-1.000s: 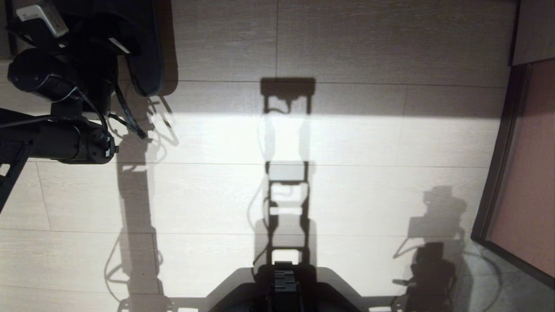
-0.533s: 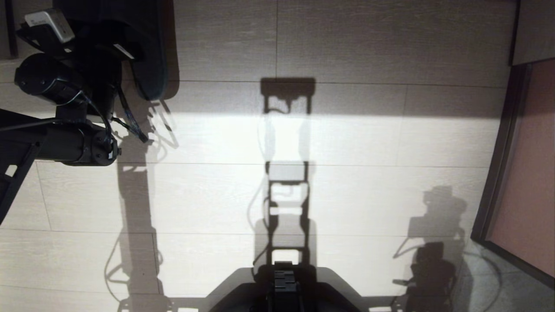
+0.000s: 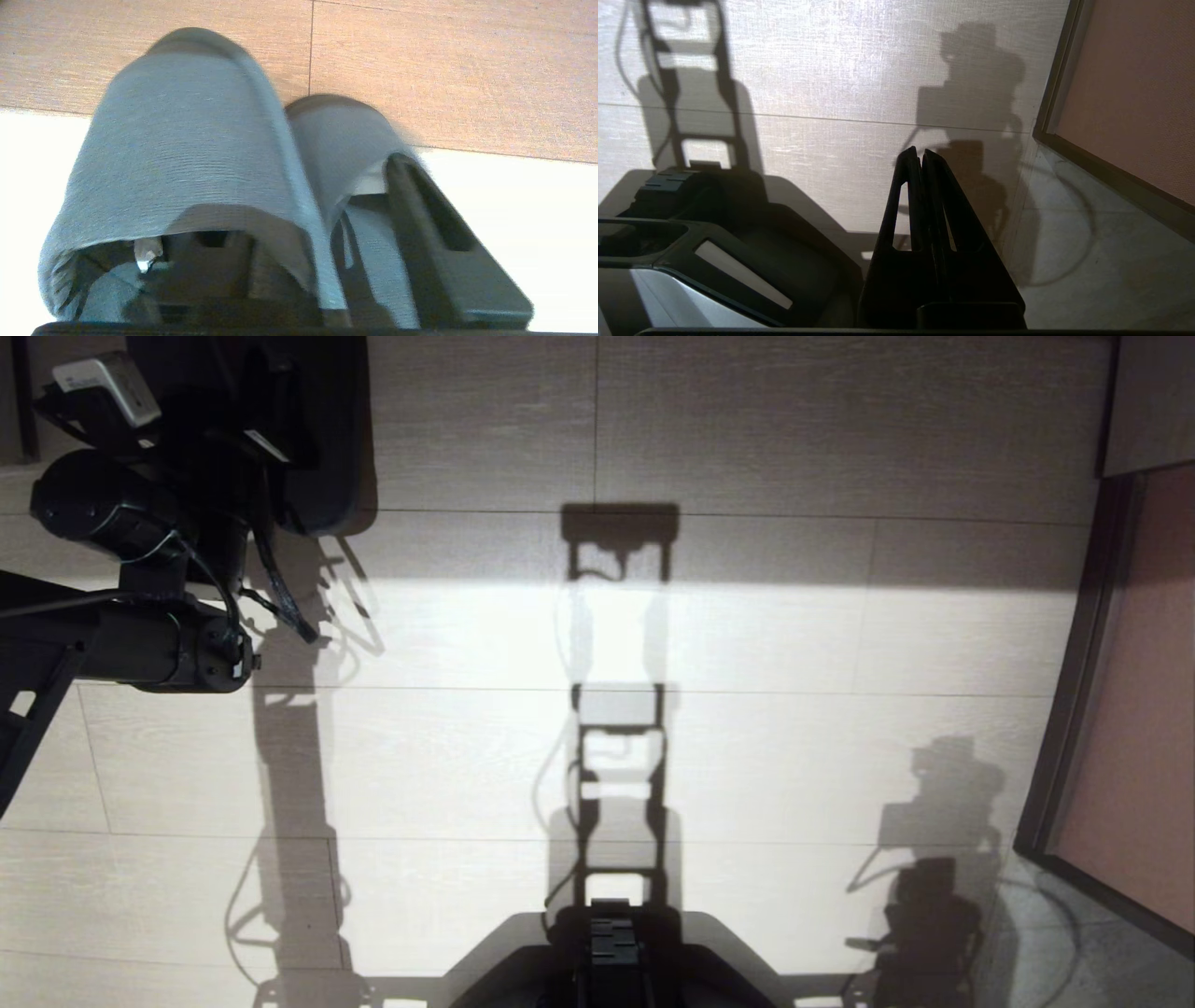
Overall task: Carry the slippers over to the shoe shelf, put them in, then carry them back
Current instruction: Place the slippers on the floor
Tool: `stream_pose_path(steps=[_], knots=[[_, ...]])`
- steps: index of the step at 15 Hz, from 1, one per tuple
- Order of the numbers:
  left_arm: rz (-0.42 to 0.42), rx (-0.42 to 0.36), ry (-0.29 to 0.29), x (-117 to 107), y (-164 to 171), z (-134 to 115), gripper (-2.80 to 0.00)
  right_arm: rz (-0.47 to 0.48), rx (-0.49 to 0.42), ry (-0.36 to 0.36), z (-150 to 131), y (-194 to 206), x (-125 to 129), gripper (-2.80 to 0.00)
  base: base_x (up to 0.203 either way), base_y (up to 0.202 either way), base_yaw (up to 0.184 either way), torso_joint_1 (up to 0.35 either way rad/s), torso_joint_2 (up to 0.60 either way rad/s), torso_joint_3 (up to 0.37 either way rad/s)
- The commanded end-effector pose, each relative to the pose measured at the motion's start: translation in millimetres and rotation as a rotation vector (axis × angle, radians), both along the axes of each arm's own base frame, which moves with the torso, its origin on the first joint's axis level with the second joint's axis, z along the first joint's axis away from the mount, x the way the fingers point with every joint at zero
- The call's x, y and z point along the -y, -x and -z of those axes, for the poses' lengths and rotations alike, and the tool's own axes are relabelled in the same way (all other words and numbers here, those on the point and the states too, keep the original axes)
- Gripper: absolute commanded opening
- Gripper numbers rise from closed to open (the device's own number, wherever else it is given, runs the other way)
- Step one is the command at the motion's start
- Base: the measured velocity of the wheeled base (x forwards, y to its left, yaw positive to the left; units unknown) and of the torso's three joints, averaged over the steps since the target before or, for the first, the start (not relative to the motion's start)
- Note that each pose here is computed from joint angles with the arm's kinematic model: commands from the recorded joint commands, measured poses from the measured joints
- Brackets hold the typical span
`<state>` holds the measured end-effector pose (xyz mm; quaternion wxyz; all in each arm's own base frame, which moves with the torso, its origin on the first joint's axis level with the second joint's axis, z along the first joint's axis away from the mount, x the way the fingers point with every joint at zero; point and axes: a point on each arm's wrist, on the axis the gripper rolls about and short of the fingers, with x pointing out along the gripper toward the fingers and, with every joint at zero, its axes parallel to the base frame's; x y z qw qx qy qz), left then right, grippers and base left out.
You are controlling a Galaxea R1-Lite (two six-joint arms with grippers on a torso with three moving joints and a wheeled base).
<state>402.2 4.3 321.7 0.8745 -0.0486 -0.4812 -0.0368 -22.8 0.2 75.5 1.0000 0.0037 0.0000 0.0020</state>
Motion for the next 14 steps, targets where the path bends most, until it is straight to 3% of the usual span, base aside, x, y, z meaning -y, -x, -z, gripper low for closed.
stream_pose_path(steps=[1,9,14], knots=[[0.000,0.010,0.001,0,3,-2,0.00,-0.002,0.002,0.000,0,0,0,-2.80,0.000,0.000,0.000,0.000,0.00,0.000],[0.005,0.000,-0.009,0,9,-5,0.00,-0.001,0.002,0.000,0,0,0,-2.80,0.000,0.000,0.000,0.000,0.00,0.000],[0.024,-0.123,-0.035,-2,21,-7,0.00,-0.001,0.002,0.000,0,0,0,-2.80,0.000,0.000,0.000,0.000,0.00,0.000]])
